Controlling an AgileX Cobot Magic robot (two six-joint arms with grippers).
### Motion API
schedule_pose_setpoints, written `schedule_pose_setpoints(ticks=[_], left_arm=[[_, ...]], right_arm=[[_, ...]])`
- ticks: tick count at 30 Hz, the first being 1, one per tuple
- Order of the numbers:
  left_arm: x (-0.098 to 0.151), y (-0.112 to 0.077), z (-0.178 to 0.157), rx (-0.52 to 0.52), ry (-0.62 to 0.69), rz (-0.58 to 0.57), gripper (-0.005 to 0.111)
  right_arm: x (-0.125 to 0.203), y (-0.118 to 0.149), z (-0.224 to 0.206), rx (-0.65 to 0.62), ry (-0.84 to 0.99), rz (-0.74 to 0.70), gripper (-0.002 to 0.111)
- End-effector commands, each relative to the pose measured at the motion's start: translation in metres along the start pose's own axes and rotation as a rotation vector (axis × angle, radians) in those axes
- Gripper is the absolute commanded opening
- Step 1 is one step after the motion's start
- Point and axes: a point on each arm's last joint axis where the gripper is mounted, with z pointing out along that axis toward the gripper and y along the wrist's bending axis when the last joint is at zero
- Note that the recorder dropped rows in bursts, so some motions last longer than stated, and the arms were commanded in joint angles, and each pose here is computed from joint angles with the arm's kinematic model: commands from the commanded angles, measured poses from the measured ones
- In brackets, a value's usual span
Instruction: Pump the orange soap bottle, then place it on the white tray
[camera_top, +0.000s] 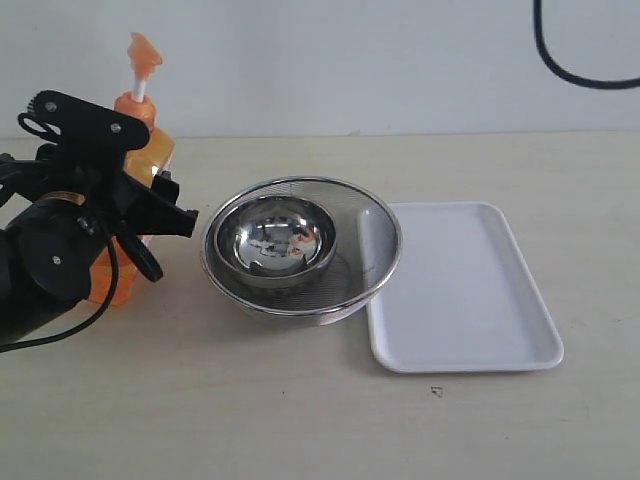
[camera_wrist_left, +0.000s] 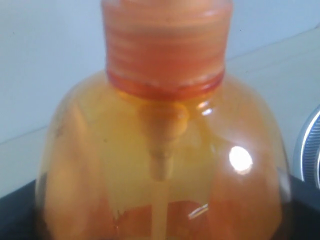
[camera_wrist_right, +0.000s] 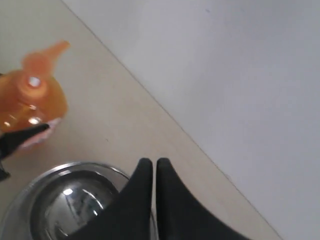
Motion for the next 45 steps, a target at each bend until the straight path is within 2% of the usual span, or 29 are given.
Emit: schedule_pose_setpoints(ticks=[1, 8, 16, 21, 29, 36, 45], left_arm=[[0.004, -0.001, -0.003, 0.012, 0.033, 0.004, 0.005], [0.005, -0.002, -0.003, 0.023, 0.038, 0.007, 0.005], [0.005, -0.003, -0.003, 0.037, 0.041, 0.013, 0.005], [0.005, -0.003, -0.003, 0.039, 0.043, 0.013, 0.005], [0.005, -0.003, -0.003, 0.040, 0.041, 0.013, 0.005], [0.006, -0.004, -0.003, 0.053, 0.051, 0.012, 0.005], [0.006, -0.005, -0.003, 0.056, 0.050, 0.014, 0.005]], right_arm=[[-0.020, 0.014, 0.021, -0.149, -0.086, -0.030, 0.000], [-0.028, 0.041, 0.070, -0.253, -0.087, -0.025, 0.000], [-0.054, 0.070, 0.115, -0.326, -0.145, -0.055, 0.000], [-0.063, 0.070, 0.133, -0.349, -0.161, -0.042, 0.000], [-0.056, 0.071, 0.166, -0.348, -0.150, -0.015, 0.000], [-0.047, 0.066, 0.187, -0.286, -0.115, 0.015, 0.000], [-0.035, 0.057, 0.198, -0.191, 0.028, 0.028, 0.000]])
